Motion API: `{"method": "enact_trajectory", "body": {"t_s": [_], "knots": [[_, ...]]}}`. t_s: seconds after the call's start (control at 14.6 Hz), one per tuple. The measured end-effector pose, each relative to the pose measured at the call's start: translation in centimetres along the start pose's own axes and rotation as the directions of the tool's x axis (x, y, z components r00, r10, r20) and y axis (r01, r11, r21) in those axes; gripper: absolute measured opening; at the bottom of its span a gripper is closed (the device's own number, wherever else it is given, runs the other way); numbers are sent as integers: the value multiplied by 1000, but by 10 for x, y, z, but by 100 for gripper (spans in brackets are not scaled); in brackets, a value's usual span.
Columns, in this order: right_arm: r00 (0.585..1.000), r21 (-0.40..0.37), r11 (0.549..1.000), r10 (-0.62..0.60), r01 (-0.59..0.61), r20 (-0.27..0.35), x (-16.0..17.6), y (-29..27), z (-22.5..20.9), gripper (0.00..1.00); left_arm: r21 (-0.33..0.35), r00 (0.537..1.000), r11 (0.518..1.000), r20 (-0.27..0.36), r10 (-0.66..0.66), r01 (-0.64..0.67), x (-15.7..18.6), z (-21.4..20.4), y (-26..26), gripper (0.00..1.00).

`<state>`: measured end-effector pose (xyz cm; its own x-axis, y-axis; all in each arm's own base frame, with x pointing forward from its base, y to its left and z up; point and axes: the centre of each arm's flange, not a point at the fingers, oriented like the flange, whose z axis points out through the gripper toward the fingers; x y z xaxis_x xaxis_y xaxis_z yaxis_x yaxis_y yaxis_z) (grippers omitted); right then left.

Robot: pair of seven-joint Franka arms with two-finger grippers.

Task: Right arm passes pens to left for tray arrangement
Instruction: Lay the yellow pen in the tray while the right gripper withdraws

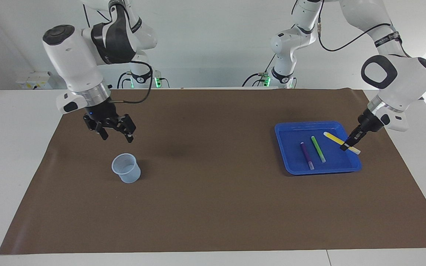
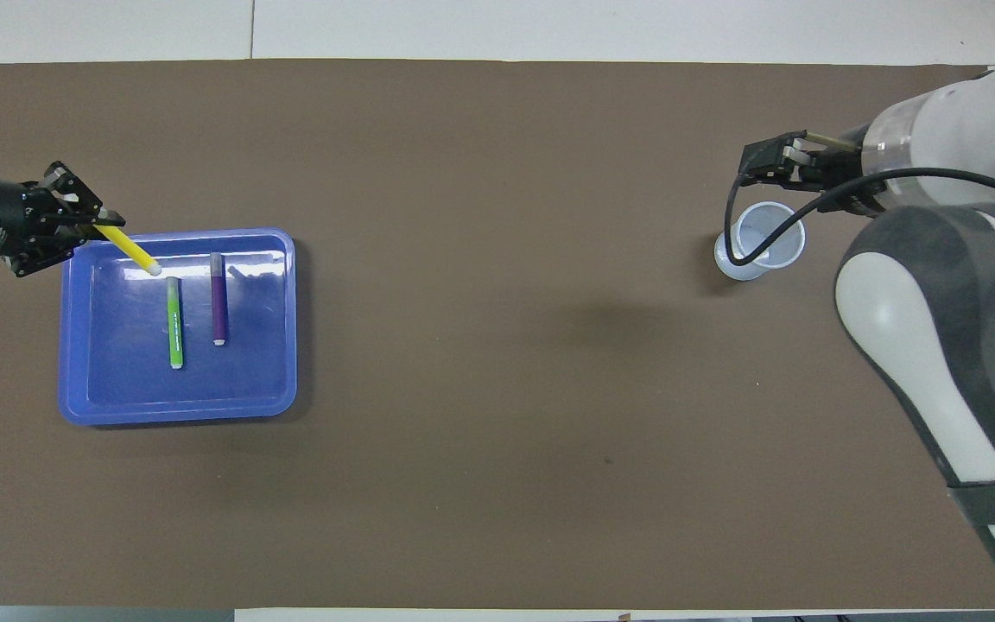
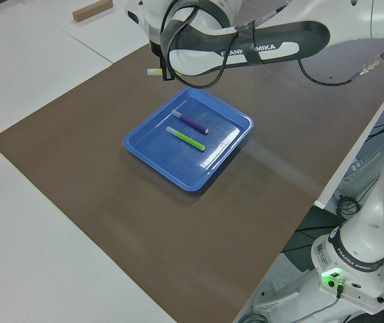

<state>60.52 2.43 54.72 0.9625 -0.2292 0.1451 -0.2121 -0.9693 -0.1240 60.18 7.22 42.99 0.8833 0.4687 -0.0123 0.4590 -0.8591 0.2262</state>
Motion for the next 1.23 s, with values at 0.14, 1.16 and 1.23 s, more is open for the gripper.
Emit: {"method": "enact_trajectory", "body": {"t_s": [0.14, 1.16, 1.23], "knots": [[1000, -40, 999, -22, 22, 1, 0, 25, -17, 100, 100, 984, 979, 31, 177, -179, 8, 24, -16, 17], [988, -109, 990, -78, 93, 132, -33, 45, -84, 100, 226, 875, 860, 288, 390, -458, -8, 119, -39, 17], [988, -109, 989, -80, 95, 136, -34, 44, -84, 100, 226, 875, 859, 283, 393, -459, -9, 122, -39, 17]]}}
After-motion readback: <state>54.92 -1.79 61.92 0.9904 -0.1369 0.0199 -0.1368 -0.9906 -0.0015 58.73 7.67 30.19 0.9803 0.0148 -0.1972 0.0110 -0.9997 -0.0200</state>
